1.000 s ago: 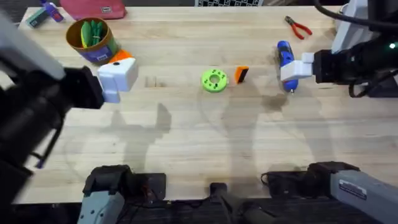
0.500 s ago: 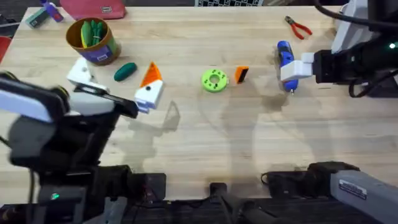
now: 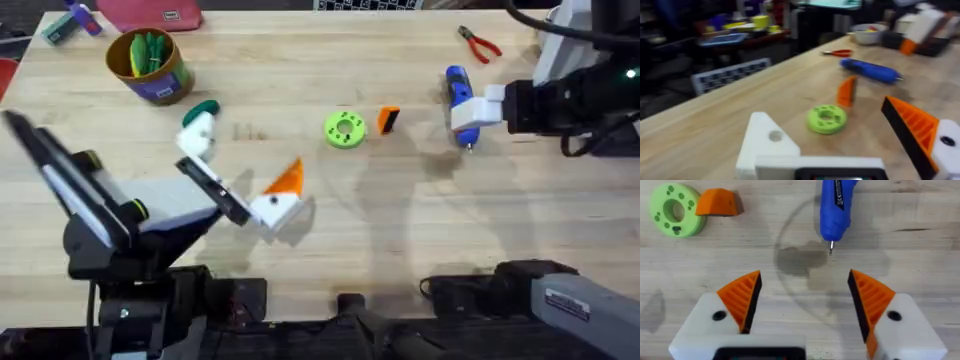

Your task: Pick up the gripper from the table and insert it into the empty holder that is missing its gripper. Then pick up a screw, insert it into the mounting hole, and use the screwdriver to tighten it. Finally, clean up the table by picking up the vegetable and placing it into the bucket.

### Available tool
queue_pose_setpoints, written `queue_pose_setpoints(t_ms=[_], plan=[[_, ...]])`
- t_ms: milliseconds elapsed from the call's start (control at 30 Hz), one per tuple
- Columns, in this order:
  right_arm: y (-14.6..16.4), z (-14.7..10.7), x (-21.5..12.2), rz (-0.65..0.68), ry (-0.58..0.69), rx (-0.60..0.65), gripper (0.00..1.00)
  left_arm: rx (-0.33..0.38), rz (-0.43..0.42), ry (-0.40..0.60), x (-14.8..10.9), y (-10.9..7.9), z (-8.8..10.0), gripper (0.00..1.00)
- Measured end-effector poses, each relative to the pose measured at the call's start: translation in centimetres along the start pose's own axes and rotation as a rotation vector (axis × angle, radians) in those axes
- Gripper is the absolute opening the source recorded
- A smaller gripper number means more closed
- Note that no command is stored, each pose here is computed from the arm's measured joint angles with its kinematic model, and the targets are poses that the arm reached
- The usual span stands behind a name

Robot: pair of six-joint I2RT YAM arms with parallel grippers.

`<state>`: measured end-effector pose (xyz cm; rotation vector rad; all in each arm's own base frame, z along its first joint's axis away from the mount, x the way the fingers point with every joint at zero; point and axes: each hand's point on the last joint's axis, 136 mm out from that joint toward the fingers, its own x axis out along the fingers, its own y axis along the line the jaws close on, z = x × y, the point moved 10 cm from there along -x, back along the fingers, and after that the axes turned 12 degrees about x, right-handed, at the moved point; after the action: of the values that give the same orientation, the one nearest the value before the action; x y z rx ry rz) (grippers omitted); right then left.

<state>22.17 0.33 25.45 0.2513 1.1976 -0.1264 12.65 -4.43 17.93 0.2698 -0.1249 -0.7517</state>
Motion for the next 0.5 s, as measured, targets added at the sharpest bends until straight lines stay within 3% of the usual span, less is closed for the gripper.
queue_pose_setpoints(t_ms=[167, 233, 500], plan=[[0.0, 0.0, 0.0, 0.000, 0.000, 0.000, 0.994, -0.112, -0.209, 0.019, -0.2, -1.8, -0.9, 0.985], [0.0, 0.0, 0.0, 0.000, 0.000, 0.000, 0.994, -0.123, -0.268, 0.007, -0.2, -2.3, -0.8, 0.986], [0.0, 0.0, 0.0, 0.000, 0.000, 0.000, 0.994, -0.140, -0.397, -0.023, -0.3, -3.4, -0.5, 0.985]])
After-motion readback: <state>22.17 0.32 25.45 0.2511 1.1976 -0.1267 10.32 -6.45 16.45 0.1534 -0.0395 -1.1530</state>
